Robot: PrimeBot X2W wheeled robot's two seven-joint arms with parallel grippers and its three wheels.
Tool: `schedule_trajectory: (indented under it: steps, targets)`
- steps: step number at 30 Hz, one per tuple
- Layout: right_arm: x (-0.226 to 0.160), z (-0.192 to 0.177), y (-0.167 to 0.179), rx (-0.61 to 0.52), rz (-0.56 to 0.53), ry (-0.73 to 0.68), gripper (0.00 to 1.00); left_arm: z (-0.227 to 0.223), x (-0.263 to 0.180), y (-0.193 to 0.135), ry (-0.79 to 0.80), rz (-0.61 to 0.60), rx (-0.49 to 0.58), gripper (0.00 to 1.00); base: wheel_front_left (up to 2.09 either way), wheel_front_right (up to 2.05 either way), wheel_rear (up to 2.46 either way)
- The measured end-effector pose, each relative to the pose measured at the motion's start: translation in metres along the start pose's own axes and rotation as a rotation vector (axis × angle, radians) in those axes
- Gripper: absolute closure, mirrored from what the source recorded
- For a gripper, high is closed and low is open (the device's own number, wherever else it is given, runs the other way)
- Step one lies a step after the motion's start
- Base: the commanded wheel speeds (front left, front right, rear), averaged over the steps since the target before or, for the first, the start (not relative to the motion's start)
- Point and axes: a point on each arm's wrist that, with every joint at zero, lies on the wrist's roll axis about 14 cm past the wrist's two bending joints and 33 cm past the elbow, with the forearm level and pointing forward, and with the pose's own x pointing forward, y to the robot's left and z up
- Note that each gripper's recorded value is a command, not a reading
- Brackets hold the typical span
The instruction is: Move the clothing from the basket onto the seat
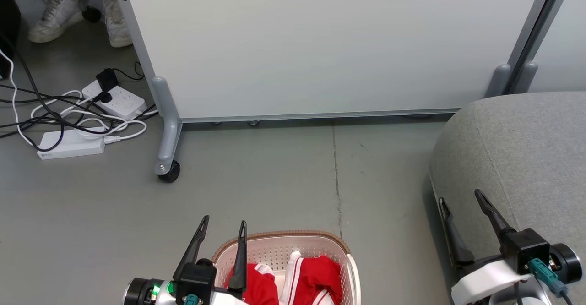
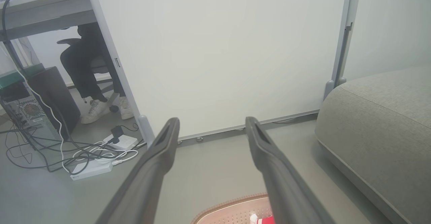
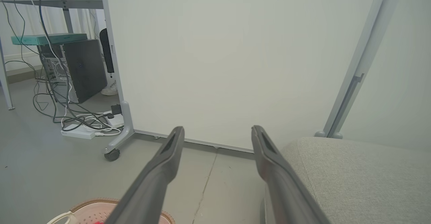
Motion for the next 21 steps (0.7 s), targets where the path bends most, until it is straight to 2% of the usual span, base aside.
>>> schedule_trajectory:
  steps: [21]
  targets:
    - [-0.0008, -0.0060, -0.0019, 0.015, -0.009, 0.017, 0.00, -0.0027, 0.0005, 0.0032, 0.013, 0.016, -0.034, 0.00, 0.00, 0.00, 0.00]
